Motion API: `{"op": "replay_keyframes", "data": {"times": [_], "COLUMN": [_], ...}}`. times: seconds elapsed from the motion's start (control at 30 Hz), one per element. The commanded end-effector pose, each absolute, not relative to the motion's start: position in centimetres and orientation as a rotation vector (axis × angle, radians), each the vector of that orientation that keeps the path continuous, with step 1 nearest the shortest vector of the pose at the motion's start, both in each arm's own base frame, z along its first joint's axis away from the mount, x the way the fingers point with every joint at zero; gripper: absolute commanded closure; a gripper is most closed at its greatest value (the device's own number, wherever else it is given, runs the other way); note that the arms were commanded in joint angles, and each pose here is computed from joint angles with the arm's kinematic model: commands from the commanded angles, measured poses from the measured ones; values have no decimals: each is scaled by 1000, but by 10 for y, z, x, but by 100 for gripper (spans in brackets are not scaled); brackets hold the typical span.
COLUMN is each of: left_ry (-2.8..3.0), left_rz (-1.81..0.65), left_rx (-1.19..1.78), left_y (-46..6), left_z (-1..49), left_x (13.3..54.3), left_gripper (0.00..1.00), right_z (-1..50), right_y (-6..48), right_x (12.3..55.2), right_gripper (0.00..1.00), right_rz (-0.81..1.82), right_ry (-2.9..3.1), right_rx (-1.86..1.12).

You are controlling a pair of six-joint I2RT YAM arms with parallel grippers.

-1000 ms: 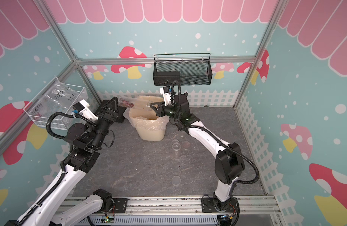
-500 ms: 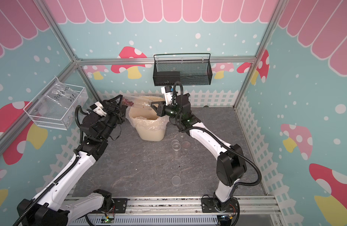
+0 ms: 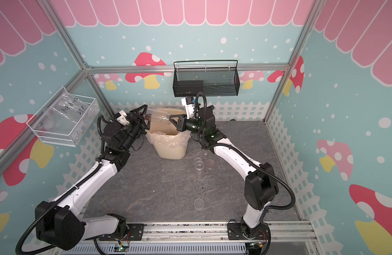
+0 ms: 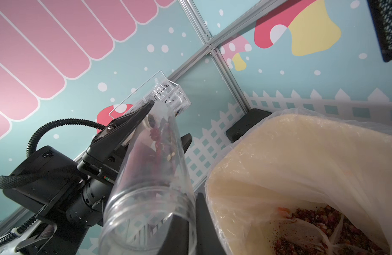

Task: Empty the moldy dried flower tea in the jars
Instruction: Pour the moldy dried flower tea into the trash bin.

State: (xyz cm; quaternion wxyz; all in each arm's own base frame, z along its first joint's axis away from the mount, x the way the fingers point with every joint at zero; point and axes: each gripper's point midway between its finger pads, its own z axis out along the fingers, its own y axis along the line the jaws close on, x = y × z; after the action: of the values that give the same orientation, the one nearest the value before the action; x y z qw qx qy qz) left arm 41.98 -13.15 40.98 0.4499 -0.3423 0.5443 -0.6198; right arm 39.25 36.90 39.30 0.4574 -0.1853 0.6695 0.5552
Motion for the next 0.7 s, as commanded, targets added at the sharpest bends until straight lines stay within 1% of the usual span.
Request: {"op": "replay_keyframes", "data": {"times": [0.0, 0.13, 0.17, 0.3, 0.4, 0.5, 0.67], "left_ry": [1298, 1306, 1304, 1295, 1289, 1311, 1385], "left_rz": [-1563, -1529, -1521, -1465, -1399, -1309, -1094], "left_rx": [-841, -855, -856, -863, -852, -813, -687], "left_y": [-129, -126, -125, -115, -105, -97, -93], "left_z": [421, 411, 410, 406, 407, 411, 420], "left_x": [421, 425, 426, 431, 435, 440, 447], "left_gripper": [46, 58, 61, 72, 76, 78, 80], "right_z": [405, 403, 403, 403, 404, 402, 392], "right_y": [374, 374, 373, 368, 359, 347, 328], "right_x": [386, 389, 391, 397, 401, 403, 397], "right_gripper": [100, 100, 98, 82, 69, 57, 41], "right_rz": [1401, 1385, 1375, 1312, 1220, 1133, 1028], "right_ry": [1591, 1594, 1591, 1589, 1594, 1594, 1619], "right_rx": [-485, -480, -476, -465, -445, -421, -406]}}
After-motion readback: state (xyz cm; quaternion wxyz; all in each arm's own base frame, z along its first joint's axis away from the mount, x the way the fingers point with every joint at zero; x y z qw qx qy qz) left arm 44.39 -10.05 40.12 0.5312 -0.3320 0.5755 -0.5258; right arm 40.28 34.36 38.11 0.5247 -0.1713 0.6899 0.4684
